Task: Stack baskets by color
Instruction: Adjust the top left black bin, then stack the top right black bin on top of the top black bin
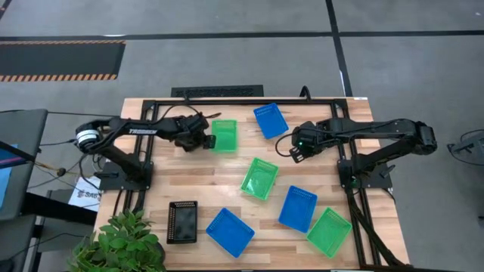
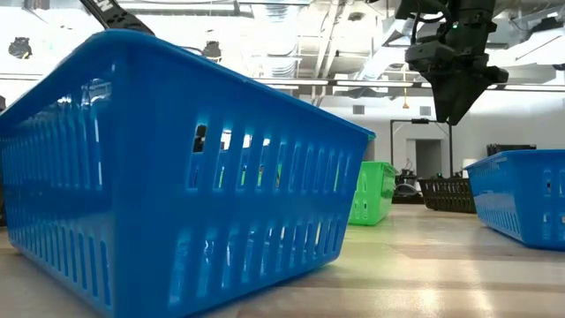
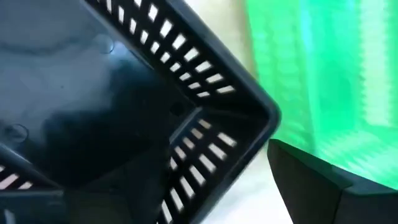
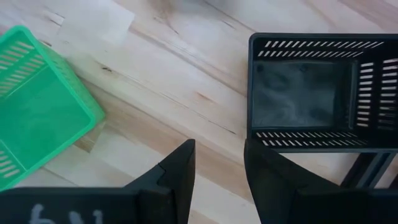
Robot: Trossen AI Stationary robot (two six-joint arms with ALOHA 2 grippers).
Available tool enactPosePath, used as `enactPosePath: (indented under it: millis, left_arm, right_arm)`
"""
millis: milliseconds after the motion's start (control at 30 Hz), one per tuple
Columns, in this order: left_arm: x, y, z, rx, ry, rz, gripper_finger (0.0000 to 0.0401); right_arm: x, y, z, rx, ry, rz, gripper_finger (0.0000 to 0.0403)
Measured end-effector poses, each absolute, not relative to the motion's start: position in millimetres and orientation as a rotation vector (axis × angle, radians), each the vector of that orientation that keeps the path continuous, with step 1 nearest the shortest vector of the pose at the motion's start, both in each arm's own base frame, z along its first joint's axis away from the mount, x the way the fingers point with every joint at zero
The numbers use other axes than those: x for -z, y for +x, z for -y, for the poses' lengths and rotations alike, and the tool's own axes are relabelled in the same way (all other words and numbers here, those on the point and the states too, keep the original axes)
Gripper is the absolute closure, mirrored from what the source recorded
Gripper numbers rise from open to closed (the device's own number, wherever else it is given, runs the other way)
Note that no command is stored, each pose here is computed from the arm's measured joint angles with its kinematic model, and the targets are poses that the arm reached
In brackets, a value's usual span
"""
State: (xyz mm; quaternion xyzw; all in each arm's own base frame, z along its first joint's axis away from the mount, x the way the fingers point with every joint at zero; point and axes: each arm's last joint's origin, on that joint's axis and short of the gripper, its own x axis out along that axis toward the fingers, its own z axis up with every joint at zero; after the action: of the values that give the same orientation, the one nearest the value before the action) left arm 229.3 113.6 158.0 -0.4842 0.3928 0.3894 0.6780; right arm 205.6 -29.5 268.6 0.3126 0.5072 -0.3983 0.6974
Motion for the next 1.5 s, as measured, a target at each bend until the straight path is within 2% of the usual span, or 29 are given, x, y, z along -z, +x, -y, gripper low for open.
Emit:
enactPosePath:
  millis: [267, 433, 567, 733, 1100, 1233, 1367, 1500]
  left_arm:
    - [-191.6, 228.0, -92.9, -0.750, -1.111, -0.784, 0.0145]
    - [-231.0, 219.8, -84.5, -0.701, -1.128, -0.640, 0.0145]
    - [-266.0, 208.7, -76.3, -0.691, -1.110, -0.499, 0.0145]
    - [-296.3, 186.9, -67.3, -0.731, -1.077, -0.361, 0.0145]
    - [-314.5, 156.1, -57.6, -0.730, -1.068, -0.265, 0.0145]
    - [-318.2, 151.1, -56.2, -0.726, -1.063, -0.236, 0.0145]
    - [-324.9, 143.6, -54.2, -0.714, -1.064, -0.172, 0.0145]
    - [-334.8, 133.9, -51.3, -0.679, -1.057, -0.084, 0.0145]
  right_arm:
    - [-268.9, 207.5, 32.7, 0.878, 0.692, -1.112, 0.0246]
    - [-263.5, 209.9, 44.5, 0.941, 0.729, -1.113, 0.0247]
    - [-248.5, 216.0, 55.0, 1.009, 0.713, -1.208, 0.0249]
    - [-220.9, 231.4, 67.0, 0.999, 0.625, -1.365, 0.0249]
    - [-161.2, 249.8, 95.4, 0.955, 0.514, -1.638, 0.0259]
    - [-150.6, 252.1, 100.8, 0.937, 0.500, -1.671, 0.0293]
    - [-146.5, 252.4, 100.6, 0.934, 0.498, -1.696, 0.0377]
    - [-148.4, 251.7, 98.1, 0.923, 0.486, -1.708, 0.0390]
